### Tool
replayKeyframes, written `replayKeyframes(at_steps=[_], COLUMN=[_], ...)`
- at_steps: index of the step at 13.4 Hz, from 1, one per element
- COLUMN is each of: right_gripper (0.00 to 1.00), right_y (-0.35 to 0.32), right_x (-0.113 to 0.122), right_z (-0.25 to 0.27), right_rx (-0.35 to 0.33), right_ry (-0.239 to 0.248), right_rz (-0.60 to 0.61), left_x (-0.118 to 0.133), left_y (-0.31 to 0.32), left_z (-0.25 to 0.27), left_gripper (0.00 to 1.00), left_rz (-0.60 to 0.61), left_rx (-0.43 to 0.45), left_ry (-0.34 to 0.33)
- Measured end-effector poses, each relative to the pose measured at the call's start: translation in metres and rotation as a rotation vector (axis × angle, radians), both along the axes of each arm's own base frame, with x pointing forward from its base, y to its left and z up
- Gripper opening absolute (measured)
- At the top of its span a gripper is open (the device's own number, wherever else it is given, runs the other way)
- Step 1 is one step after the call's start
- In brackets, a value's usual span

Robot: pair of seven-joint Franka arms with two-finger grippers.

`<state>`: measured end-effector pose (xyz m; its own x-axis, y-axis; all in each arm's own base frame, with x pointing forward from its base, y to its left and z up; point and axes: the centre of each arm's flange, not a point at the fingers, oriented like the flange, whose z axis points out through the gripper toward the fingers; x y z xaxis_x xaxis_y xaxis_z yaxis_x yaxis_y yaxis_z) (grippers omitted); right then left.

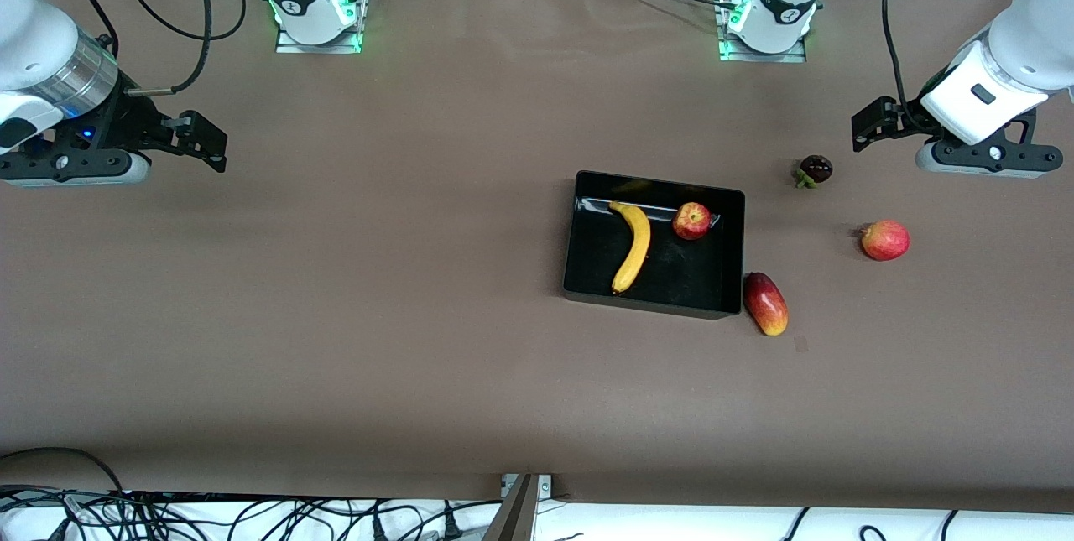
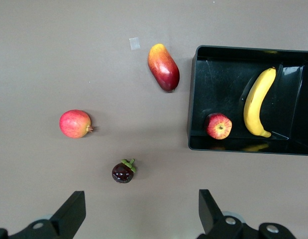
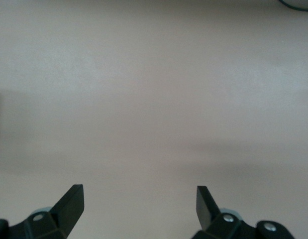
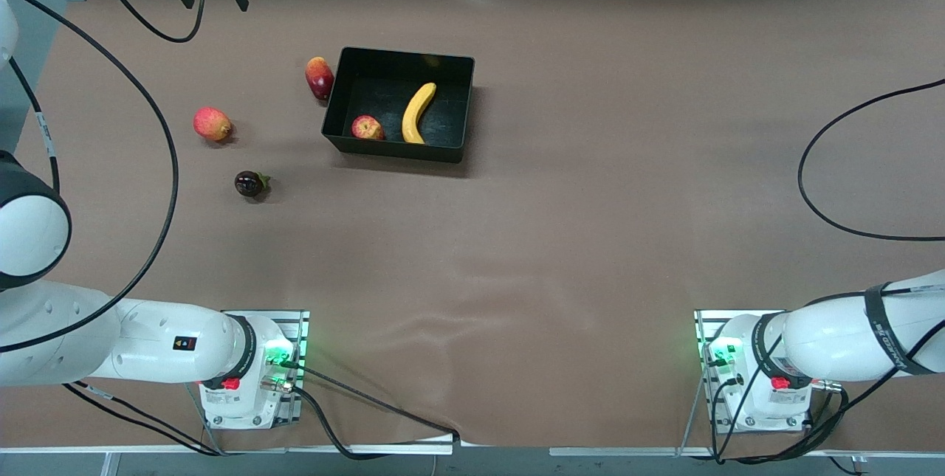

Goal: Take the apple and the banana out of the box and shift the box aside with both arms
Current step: 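Reach the left gripper toward the red apple inside the black tray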

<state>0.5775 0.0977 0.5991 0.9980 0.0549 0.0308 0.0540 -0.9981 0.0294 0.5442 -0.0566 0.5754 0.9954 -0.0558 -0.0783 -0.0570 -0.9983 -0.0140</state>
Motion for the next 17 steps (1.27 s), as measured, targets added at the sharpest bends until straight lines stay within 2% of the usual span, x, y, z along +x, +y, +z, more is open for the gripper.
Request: replayKeyframes(at_steps=[5, 12, 15, 17], right_gripper=[1.00, 1.00, 1.00, 1.00], right_y=[0.000, 0.000, 0.000, 0.000], right_x=[0.000, 0.000, 0.000, 0.000], right_z=[0.000, 0.000, 0.000, 0.000], right_rx=[0.000, 0.000, 0.000, 0.000], right_ry=[0.000, -0.001, 0.000, 0.000], right_rz=[0.000, 0.000, 0.000, 0.000], left_x=[-0.001, 0.008, 0.011, 0.020], left_y=[-0.003, -0.016, -0.062, -0.102], left_z=[0.000, -0.018, -0.046, -0.078], left_gripper=[1.00, 1.00, 1.00, 1.00], left_rz=[-0.006, -0.048, -0.138, -0.191], left_rx=[0.001, 0.008, 0.014, 0.017], left_ry=[0.008, 0.105, 0.156, 0.157])
